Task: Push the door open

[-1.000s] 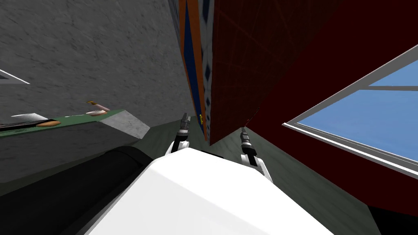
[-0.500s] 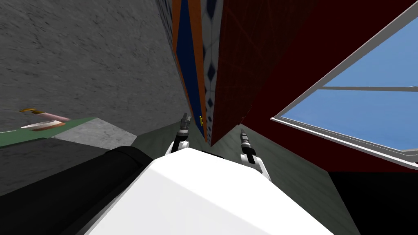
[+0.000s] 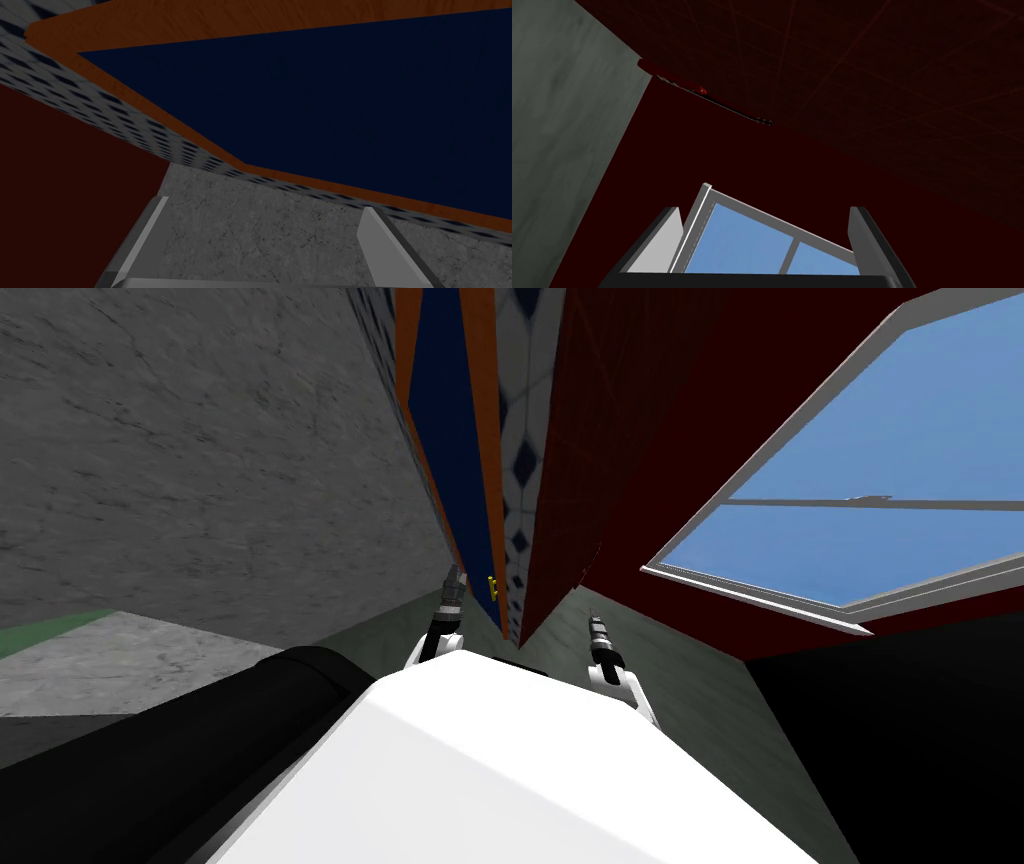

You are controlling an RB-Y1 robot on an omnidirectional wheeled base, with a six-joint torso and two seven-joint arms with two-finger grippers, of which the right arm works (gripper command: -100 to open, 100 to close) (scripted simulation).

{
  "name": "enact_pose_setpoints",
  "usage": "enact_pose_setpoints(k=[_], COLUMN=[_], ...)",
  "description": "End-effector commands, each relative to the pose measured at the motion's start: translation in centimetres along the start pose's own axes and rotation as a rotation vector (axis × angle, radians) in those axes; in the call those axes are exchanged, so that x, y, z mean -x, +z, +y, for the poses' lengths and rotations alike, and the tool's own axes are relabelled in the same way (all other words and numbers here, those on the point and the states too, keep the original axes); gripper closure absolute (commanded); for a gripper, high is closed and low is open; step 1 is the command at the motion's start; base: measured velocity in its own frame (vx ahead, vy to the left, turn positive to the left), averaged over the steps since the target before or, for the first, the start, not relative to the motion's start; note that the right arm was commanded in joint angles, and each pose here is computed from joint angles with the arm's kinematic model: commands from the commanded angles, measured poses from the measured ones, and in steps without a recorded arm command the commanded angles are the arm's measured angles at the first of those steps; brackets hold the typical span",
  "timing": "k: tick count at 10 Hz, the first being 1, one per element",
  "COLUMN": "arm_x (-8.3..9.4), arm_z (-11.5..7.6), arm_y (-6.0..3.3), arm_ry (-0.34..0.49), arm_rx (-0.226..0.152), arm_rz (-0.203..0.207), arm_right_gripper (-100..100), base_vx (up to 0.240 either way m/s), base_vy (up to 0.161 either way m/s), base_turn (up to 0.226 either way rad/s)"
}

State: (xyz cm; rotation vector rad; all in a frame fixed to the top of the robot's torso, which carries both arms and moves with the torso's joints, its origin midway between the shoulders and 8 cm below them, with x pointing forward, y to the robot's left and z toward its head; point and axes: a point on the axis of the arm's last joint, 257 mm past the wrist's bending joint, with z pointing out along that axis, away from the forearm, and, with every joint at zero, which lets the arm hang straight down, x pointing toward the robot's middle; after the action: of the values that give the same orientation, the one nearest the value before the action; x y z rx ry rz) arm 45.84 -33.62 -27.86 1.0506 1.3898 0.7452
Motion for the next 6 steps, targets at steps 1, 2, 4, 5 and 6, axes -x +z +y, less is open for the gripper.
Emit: enact_pose_setpoints(k=[1, 2, 4, 5, 6], arm_x=[0.4, 0.5, 0.8, 0.9, 1.0], arm_z=[-1.4, -2.2, -3.9, -4.7, -5.1], arm_y=[0.23, 0.34, 0.50, 0.55, 0.58], arm_ry=[-0.012, -0.019, -0.034, -0.041, -0.045], arm_rx=[-0.040, -0.064, -0.113, -0.137, -0.149], arm_rz=[-0.007, -0.011, -0.021, -0.026, -0.029], arm_right_gripper=[-100, -100, -100, -100, -100], base_vx=[-0.033, -0.020, 0.007, 0.008, 0.003], base_vy=[0.217, 0.203, 0.200, 0.200, 0.178], base_turn=[-0.311, -0.276, -0.248, -0.280, -0.210])
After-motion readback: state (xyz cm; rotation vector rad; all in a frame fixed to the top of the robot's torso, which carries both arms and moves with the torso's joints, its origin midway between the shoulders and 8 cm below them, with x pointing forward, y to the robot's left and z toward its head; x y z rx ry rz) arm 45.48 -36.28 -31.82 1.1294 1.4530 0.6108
